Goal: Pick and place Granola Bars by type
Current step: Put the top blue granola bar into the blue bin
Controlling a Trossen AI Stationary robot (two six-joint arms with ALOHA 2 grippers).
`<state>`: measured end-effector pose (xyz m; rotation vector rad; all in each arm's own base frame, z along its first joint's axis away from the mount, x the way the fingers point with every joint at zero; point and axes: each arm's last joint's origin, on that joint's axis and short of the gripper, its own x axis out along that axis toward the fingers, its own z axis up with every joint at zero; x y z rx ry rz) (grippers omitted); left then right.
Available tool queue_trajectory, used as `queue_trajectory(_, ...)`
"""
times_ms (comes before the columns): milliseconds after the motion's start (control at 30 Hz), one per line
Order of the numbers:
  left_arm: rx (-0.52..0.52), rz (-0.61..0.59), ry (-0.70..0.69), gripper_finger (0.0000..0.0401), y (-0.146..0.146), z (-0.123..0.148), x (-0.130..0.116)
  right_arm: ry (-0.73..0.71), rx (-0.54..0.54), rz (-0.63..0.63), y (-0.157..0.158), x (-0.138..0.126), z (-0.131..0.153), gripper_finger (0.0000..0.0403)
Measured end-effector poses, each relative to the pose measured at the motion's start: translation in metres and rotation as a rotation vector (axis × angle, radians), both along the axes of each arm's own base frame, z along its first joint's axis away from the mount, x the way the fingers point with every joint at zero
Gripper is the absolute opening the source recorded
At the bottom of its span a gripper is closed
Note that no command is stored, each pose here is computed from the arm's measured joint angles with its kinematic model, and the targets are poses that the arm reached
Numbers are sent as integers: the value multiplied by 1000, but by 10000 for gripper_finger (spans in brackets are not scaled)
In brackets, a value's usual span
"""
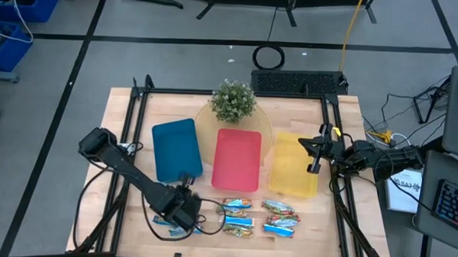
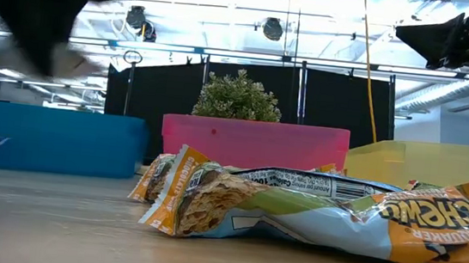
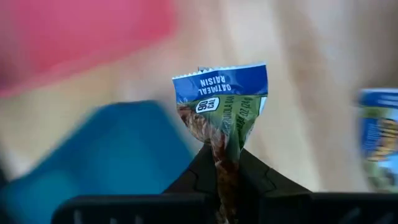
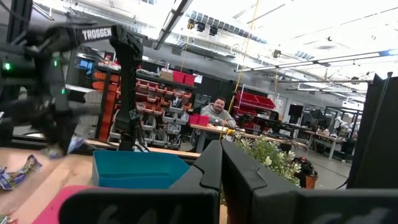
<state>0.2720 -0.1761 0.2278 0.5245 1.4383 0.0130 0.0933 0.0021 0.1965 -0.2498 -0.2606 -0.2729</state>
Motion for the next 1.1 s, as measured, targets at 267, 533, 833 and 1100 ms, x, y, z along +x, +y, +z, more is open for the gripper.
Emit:
queue_trajectory(267,197,194,-123,35,29,49,-15,-1,2,1,0,0,0,0)
queue_trajectory(533,260,498,-178,24,81,39,-47,4,-3,-2,0,0,0,0)
queue_trajectory(833,166,722,-134,33,106,-12,-63,-14,3,-1,0,0,1,0)
queue_trajectory(1100,146,693,-151,23,132,-35,-52,-17,12,2,0,0,2,0)
